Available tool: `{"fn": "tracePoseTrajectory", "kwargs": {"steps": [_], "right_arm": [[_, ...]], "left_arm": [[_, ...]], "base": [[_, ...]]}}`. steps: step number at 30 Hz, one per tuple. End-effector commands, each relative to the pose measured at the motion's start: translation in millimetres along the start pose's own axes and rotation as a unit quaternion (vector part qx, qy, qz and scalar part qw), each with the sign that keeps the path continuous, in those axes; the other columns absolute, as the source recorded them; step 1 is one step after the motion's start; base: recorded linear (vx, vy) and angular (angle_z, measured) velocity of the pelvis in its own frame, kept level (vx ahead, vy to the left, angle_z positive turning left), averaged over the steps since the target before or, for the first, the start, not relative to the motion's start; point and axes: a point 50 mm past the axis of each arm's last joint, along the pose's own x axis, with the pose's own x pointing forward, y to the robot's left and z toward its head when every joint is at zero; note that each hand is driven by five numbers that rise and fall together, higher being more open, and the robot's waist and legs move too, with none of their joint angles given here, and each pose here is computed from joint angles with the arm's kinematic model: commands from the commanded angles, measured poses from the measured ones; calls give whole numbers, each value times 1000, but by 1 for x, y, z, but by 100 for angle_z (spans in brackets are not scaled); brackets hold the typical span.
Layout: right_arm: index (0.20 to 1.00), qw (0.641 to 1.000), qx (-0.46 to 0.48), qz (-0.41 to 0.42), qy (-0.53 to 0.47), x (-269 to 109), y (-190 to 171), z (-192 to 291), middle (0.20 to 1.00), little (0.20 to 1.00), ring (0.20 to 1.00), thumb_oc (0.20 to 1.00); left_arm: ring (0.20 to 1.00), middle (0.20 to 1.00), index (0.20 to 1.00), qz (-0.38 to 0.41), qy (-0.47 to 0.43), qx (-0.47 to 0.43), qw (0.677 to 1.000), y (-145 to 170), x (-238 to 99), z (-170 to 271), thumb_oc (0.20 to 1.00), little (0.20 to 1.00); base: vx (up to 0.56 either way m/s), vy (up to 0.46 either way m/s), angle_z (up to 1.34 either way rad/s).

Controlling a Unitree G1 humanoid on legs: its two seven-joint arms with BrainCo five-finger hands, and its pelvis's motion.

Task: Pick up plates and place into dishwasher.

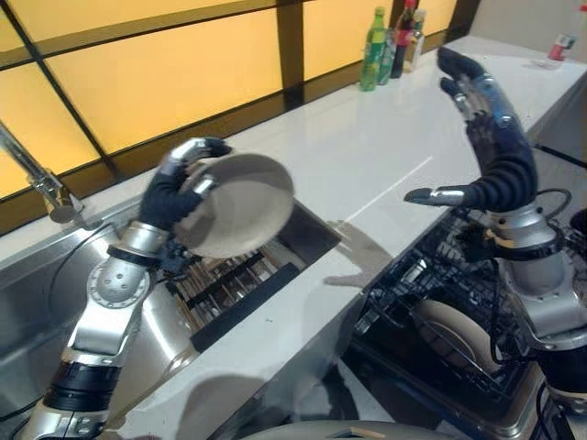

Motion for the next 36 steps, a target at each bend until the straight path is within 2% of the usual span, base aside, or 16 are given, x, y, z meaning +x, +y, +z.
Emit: {"fn": "tracePoseTrajectory", "kwargs": {"steps": [1,4,12,17,20,25,36], "right_arm": [[1000,998,18,19,-65,16,4,19,1000,1000,1000,1000],[1000,996,39,48,-67,17,17,20,1000,1000,1000,1000],[1000,990,88,97,-47,23,44,17,1000,1000,1000,1000],[1000,983,95,142,68,16,57,-10,1000,1000,1000,1000],[1000,971,129,156,127,6,59,-21,1000,1000,1000,1000],[1000,954,229,138,136,4,65,-23,1000,1000,1000,1000],[1000,964,215,90,129,13,52,-25,1000,1000,1000,1000]], "left_arm": [[200,200,200,-59,-109,38,992,-1,22,36,200,200],[200,200,200,-78,-125,31,989,-9,26,42,200,200],[200,200,200,-56,-134,22,989,-10,33,45,200,200],[200,200,200,-44,-158,39,986,-8,34,52,200,200],[200,200,200,-19,-186,63,980,-4,32,61,200,200],[200,200,200,-13,-251,115,961,-9,31,76,200,200],[200,200,200,-51,-315,120,940,-15,33,96,200,200]], "base": [[-46,-27,9],[-42,-30,5],[-16,-15,8],[-6,14,9],[-5,16,8],[0,0,0],[-4,9,5]]}}
